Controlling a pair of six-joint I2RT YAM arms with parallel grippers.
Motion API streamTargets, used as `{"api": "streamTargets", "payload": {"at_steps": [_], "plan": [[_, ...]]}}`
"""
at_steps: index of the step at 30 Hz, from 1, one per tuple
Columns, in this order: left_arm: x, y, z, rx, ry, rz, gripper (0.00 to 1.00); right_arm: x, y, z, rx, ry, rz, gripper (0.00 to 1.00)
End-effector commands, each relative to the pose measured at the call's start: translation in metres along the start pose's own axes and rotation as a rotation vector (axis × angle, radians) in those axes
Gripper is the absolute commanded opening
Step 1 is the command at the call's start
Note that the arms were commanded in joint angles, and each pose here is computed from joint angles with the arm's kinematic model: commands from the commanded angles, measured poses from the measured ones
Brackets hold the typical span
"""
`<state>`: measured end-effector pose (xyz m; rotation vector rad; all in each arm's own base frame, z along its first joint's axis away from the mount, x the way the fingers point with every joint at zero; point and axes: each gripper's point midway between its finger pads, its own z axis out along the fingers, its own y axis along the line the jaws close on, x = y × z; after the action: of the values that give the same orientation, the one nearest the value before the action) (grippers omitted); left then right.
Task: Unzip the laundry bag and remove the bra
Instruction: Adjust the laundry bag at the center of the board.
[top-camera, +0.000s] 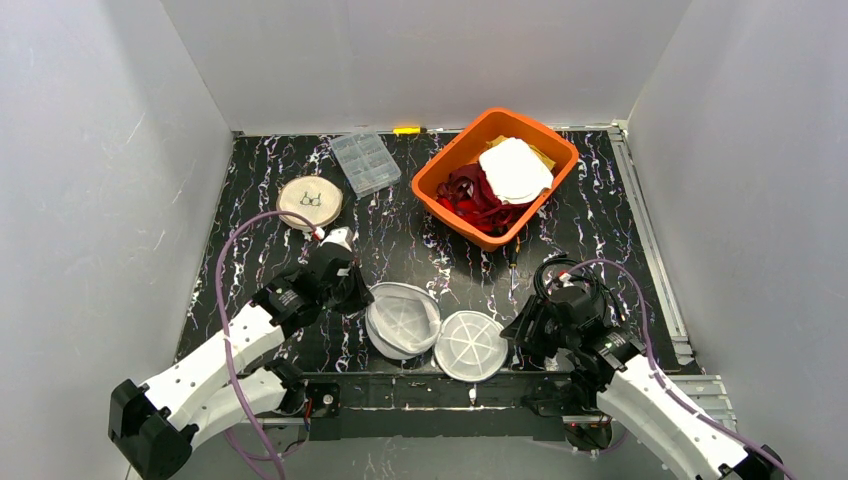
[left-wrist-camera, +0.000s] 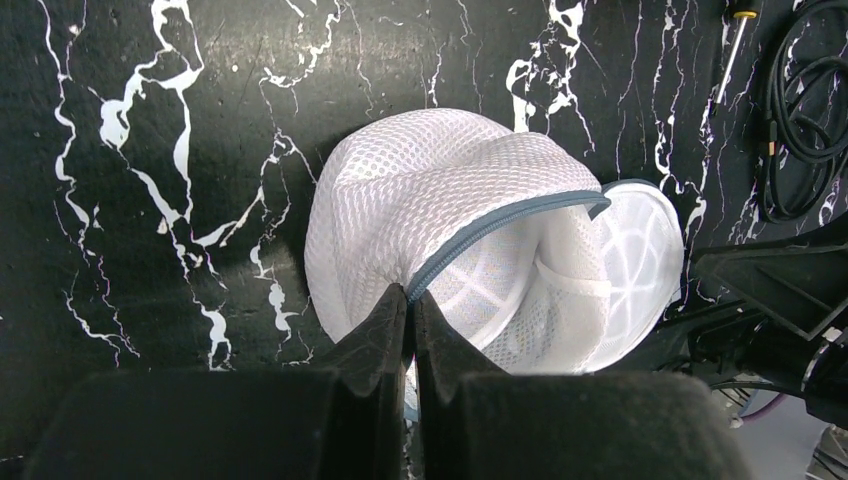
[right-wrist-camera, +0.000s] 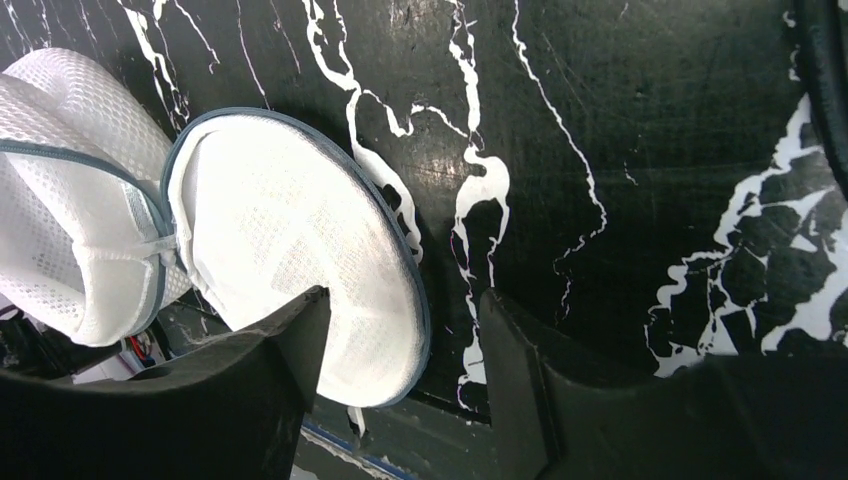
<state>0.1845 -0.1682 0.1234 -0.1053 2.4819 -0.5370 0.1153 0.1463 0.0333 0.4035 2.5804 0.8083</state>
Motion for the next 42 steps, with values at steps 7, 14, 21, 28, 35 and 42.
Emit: {"api": "streamTargets", "payload": {"at_steps": [7, 14, 21, 28, 35, 42], "plan": [[0.007, 0.0, -0.001, 0.027, 0.002, -0.047, 0.0, 0.007, -0.006, 0.011, 0.013, 0.042, -0.034, 0.52], [0.004, -0.006, -0.005, 0.048, 0.0, -0.041, 0.0, 0.026, -0.036, 0.018, 0.12, 0.123, -0.064, 0.48], [0.005, -0.005, -0.009, 0.062, -0.014, -0.043, 0.0, 0.028, -0.04, 0.023, 0.149, 0.129, -0.076, 0.33], [0.005, -0.004, -0.012, 0.062, -0.014, -0.042, 0.0, -0.001, -0.008, 0.009, 0.108, 0.038, -0.126, 0.01], [0.003, -0.011, -0.016, 0.09, -0.011, -0.044, 0.0, -0.075, 0.072, -0.047, 0.06, -0.136, -0.317, 0.01], [-0.016, -0.029, -0.019, 0.144, -0.063, -0.054, 0.0, -0.147, 0.152, -0.114, 0.046, -0.304, -0.481, 0.01]]}}
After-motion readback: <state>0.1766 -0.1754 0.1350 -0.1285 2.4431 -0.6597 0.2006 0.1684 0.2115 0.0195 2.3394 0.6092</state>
